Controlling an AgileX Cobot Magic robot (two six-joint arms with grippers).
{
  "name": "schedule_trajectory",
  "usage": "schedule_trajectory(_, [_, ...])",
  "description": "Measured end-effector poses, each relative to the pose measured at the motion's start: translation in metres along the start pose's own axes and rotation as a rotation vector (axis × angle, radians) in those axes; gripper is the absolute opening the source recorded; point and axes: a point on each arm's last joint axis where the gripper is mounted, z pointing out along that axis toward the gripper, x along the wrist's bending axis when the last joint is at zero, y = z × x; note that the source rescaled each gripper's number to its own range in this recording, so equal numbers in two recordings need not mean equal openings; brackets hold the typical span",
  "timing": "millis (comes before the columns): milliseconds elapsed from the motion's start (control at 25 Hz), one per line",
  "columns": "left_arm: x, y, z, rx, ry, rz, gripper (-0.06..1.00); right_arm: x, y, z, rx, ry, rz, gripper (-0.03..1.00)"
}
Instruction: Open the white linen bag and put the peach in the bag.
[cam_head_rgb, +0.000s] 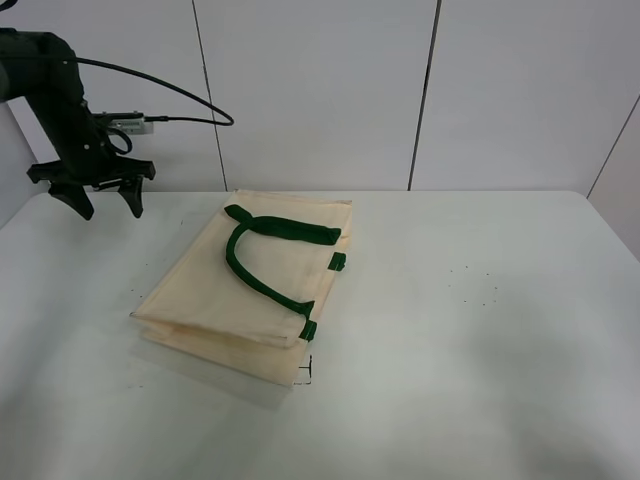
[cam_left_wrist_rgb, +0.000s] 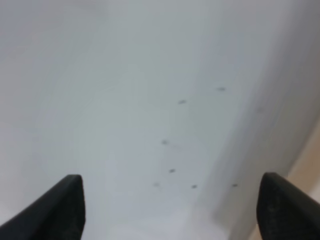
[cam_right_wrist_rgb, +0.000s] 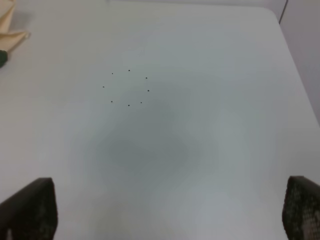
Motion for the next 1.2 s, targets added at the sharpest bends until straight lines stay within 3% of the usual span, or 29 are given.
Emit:
schedule_trajectory(160, [0.003, -0.016, -0.022, -0.013, -0.004, 0.008, 1.0, 0.0, 0.0, 0.0, 0.0, 0.0, 0.0, 1.0])
schedule_trajectory(360, [0.009, -0.059, -0.053, 0.013, -0.003, 0.012, 1.0, 0.0, 0.0, 0.0, 0.0, 0.0, 0.0, 1.0])
schedule_trajectory(760, [0.023, -0.204, -0.105, -0.002, -0.004, 0.016, 1.0, 0.0, 0.0, 0.0, 0.0, 0.0, 0.0, 1.0])
schedule_trajectory(960, [0.029, -0.284, -0.108, -0.087, -0.009, 0.035, 1.0, 0.0, 0.0, 0.0, 0.0, 0.0, 0.0, 1.0])
schedule_trajectory(1200, [0.031, -0.357, -0.094, -0.305, -0.032, 0.056, 1.0, 0.0, 0.0, 0.0, 0.0, 0.0, 0.0, 1.0])
